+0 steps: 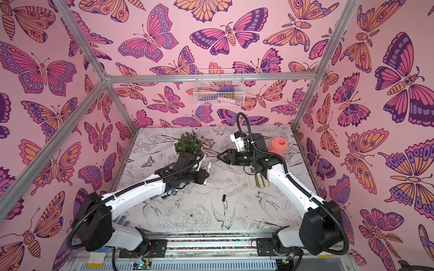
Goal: Insert the pens into the pen caps
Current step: 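Grasp another uncapped white marker with the left gripper and lift it upright, then move the right gripper above the marker tip while the left holds it upright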
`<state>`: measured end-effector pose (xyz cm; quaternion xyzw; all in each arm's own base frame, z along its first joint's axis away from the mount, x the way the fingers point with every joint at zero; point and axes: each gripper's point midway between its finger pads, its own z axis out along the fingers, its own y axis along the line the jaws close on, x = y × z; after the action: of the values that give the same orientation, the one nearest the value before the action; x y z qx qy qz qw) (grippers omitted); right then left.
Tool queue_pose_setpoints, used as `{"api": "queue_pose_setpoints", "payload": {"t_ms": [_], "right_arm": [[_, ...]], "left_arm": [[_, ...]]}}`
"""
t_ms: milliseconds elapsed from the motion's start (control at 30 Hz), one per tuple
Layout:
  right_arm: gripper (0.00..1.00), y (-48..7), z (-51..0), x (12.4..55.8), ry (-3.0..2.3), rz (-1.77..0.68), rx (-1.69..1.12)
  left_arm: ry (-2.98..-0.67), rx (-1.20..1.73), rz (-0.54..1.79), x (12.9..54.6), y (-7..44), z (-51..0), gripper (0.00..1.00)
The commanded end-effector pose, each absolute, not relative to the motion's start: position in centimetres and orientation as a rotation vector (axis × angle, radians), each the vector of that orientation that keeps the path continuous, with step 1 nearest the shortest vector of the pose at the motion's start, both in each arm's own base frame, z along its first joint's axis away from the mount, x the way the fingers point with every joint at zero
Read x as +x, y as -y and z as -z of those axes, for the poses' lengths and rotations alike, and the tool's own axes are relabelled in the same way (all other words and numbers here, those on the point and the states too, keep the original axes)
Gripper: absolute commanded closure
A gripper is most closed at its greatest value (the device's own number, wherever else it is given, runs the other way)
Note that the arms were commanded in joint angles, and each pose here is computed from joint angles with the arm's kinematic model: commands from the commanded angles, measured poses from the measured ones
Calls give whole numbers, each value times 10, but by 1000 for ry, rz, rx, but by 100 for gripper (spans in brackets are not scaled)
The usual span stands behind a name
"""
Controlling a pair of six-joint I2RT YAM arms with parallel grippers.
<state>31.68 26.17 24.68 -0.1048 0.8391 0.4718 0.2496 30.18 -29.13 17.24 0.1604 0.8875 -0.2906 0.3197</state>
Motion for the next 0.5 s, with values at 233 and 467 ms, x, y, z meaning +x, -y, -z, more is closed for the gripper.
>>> {"api": "queue_pose_setpoints", "payload": {"t_ms": [233, 467], "right_arm": [[45, -288, -235, 315, -2346, -1254, -396], [53, -298, -233, 329, -2331, -1275, -381]], "left_arm": [[-2156, 458, 902, 301, 308, -199, 100], [-2107, 507, 954, 290, 314, -208, 100]]}}
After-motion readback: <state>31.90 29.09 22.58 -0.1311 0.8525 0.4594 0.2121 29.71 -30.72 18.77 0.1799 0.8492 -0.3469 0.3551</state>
